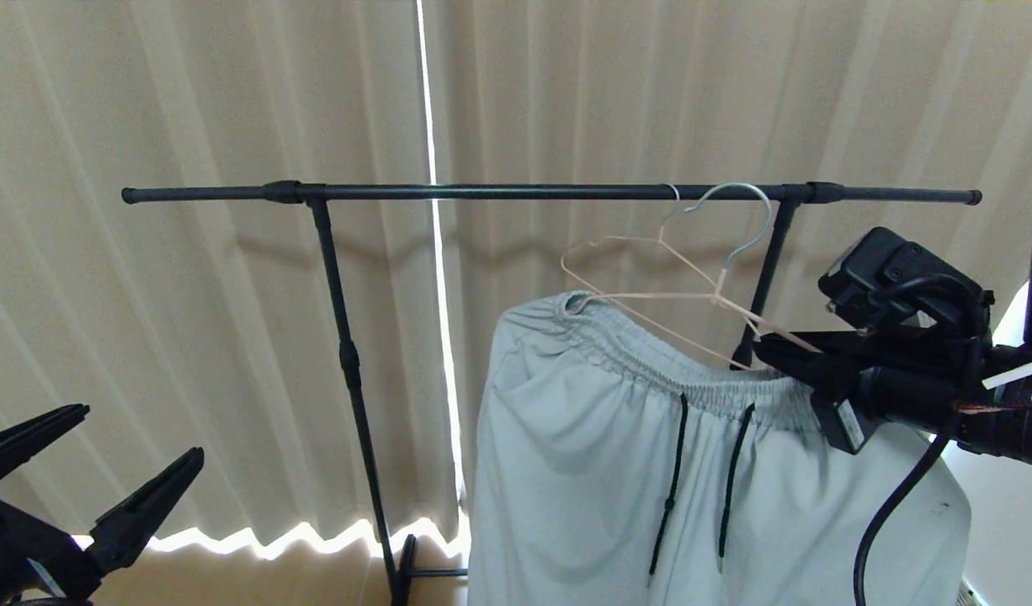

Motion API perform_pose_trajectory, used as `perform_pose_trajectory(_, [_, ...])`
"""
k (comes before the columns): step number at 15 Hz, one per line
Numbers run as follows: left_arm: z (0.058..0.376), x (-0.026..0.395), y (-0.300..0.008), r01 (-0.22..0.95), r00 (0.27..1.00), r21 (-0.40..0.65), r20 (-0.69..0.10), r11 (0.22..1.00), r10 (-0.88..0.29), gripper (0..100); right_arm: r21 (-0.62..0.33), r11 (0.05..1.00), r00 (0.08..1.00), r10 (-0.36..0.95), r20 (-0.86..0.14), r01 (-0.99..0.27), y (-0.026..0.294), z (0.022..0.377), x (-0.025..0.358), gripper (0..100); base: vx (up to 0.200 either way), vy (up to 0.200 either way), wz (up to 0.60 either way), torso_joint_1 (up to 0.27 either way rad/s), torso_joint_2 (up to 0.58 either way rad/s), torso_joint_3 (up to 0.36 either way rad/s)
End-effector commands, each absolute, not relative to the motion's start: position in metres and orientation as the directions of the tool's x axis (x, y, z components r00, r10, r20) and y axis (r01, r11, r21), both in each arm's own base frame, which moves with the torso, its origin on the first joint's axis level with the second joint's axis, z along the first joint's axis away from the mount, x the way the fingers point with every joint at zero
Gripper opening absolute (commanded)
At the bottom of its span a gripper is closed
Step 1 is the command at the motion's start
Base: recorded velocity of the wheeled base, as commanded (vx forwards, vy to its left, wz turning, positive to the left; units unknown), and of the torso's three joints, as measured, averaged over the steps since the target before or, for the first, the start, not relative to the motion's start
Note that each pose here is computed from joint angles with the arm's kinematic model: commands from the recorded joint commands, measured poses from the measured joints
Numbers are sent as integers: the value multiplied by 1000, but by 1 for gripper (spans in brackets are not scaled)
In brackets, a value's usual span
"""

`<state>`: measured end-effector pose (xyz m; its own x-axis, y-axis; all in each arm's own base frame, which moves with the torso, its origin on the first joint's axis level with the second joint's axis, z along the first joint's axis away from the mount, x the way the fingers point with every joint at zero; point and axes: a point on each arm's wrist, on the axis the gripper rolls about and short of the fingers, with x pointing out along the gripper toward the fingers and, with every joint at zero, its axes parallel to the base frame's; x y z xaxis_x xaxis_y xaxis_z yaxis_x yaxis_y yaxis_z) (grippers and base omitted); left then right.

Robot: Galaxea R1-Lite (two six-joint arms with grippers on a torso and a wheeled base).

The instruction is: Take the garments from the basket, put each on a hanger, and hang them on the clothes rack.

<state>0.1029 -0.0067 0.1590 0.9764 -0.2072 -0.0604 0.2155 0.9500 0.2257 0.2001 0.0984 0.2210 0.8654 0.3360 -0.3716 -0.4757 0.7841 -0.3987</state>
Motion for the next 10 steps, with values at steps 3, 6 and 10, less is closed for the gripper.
perform_pose_trajectory(3, [158, 102, -7, 217, 976, 227, -60, 949, -209, 100, -398, 785, 865, 331, -377, -474, 98, 220, 202, 0, 200, 0, 0, 10, 4, -2])
perform_pose_trajectory(6, [157, 102, -7, 219, 976, 226, -65, 949, -210, 100, -398, 784, 863, 330, -381, -476, 99, 219, 203, 0, 200, 0, 0, -1, -1, 4])
perform_pose_trajectory(10, [157, 102, -7, 218, 976, 228, -63, 949, -209, 100, -396, 781, 858, 331, -394, -483, 102, 215, 209, 0, 200, 0, 0, 4, 0, 2])
